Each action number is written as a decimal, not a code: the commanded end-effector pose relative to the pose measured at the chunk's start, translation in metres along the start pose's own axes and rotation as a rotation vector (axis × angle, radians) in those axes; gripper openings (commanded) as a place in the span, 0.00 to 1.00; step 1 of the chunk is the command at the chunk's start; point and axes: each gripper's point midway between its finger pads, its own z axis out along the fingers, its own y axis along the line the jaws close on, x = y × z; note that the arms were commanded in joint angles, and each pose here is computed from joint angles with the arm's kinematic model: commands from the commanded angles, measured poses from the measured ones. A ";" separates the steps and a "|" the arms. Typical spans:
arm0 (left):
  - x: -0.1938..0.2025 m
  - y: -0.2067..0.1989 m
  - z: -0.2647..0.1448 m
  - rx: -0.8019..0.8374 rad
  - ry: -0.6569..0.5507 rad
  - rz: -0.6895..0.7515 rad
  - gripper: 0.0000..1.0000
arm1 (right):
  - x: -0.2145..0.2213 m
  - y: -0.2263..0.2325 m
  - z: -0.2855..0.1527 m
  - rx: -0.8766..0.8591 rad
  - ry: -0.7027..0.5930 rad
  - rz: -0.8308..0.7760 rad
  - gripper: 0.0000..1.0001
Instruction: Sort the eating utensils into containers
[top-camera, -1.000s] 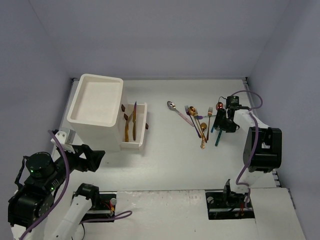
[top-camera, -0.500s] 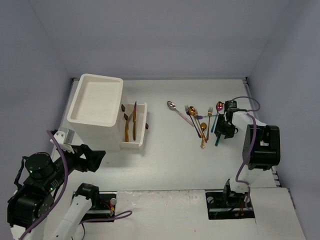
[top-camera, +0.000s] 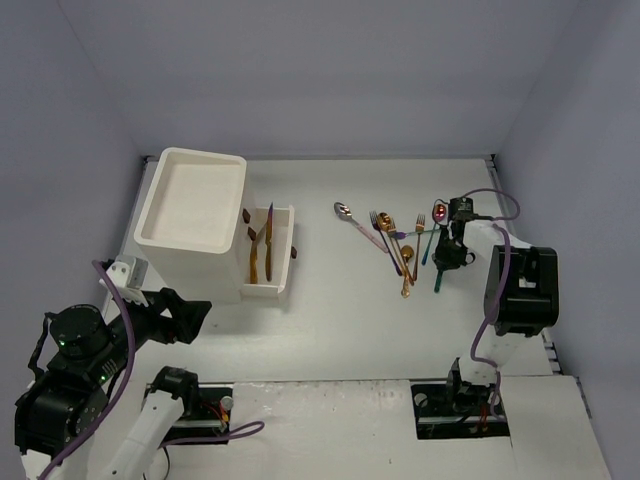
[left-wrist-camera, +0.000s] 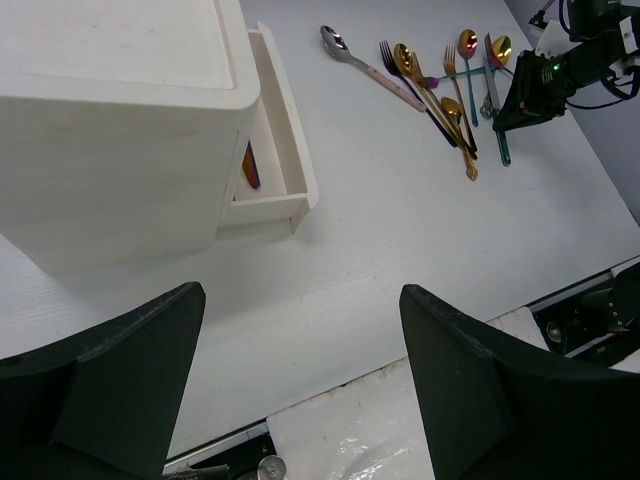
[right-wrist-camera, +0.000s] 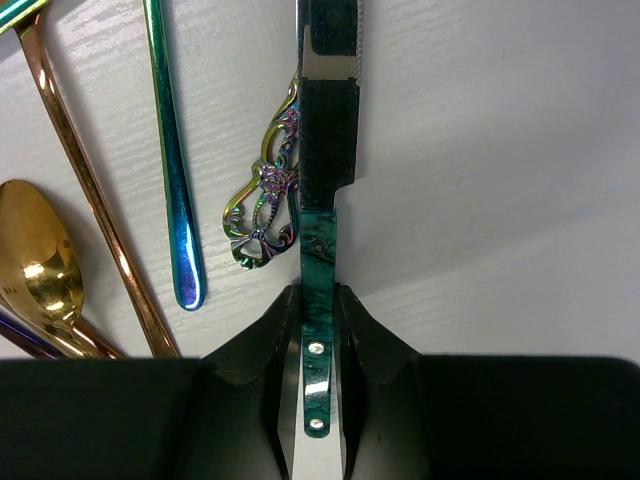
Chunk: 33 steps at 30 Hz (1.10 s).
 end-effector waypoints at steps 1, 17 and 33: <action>-0.018 -0.002 0.002 0.002 -0.054 0.010 0.76 | -0.003 -0.001 -0.025 -0.004 -0.060 0.035 0.00; -0.040 0.007 -0.007 -0.088 -0.093 -0.001 0.76 | 0.000 0.242 -0.219 -0.611 -0.382 -0.241 0.00; -0.034 0.010 -0.019 -0.123 -0.085 -0.037 0.76 | 0.045 0.466 -0.189 -0.893 -0.423 -0.348 0.00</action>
